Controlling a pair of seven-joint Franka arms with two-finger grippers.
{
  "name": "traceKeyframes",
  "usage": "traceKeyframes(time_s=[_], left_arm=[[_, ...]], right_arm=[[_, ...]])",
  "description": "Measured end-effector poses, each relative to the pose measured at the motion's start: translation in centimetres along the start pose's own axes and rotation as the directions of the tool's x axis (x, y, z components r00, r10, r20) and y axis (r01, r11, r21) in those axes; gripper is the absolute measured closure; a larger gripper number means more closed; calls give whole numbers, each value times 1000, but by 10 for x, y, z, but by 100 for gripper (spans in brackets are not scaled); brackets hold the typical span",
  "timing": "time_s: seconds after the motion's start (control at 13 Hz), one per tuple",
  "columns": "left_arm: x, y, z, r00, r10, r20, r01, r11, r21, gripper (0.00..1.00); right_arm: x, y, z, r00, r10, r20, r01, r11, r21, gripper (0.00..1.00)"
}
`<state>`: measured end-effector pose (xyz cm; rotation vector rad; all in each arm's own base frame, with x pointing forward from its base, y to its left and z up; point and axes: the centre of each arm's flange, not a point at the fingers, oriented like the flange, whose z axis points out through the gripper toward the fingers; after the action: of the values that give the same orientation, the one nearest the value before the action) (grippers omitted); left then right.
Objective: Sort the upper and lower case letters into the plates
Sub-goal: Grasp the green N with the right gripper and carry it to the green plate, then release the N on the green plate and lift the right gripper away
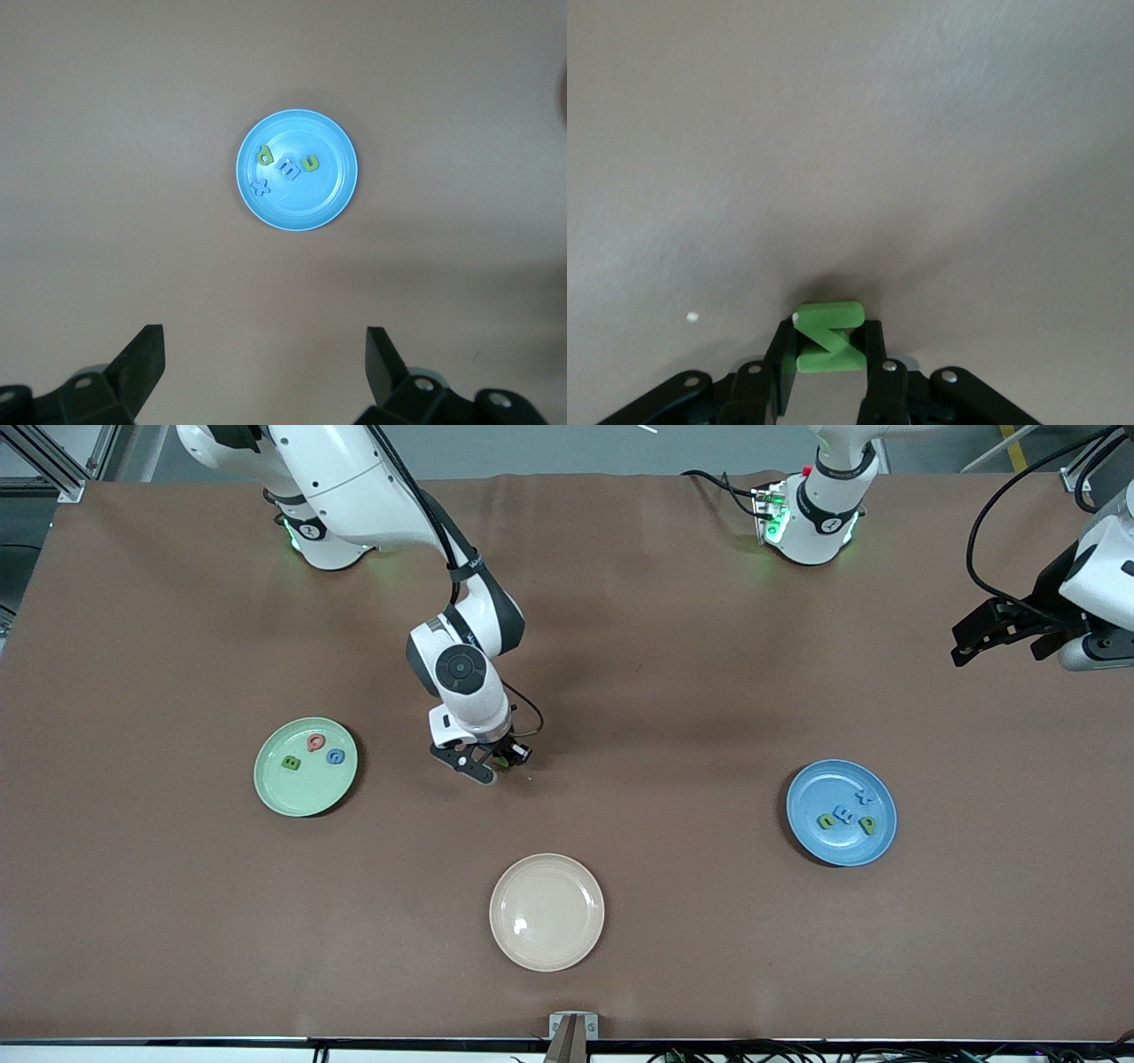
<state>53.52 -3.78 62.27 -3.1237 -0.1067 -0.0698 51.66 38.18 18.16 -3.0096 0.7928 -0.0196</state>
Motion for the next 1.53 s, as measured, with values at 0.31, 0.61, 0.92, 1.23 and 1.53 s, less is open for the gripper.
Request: traceKeyframes(time_s=[0.31,0.61,0.92,1.23,1.53], left_arm=[[0,0,-1,1000,0,0,0,1000,0,0],[-1,-1,0,1000,2,4,-2,1000,1,0],[-1,-1,-1,1000,5,4,-5,1000,1,0],[-1,3,-1,1000,18,3,-18,1000,0,0],[-4,24,-1,998,57,1,-57,998,1,0]], right_arm=[[70,37,-50,995,-92,49,96,992,-76,65],[164,130,-95,970,-219,103,226,972,-57,65],[230,237,-77,938,-325,120,331,943,-32,65],[244,287,-52,924,-374,77,377,926,-24,65],[230,291,-31,915,-390,104,394,919,-26,65]])
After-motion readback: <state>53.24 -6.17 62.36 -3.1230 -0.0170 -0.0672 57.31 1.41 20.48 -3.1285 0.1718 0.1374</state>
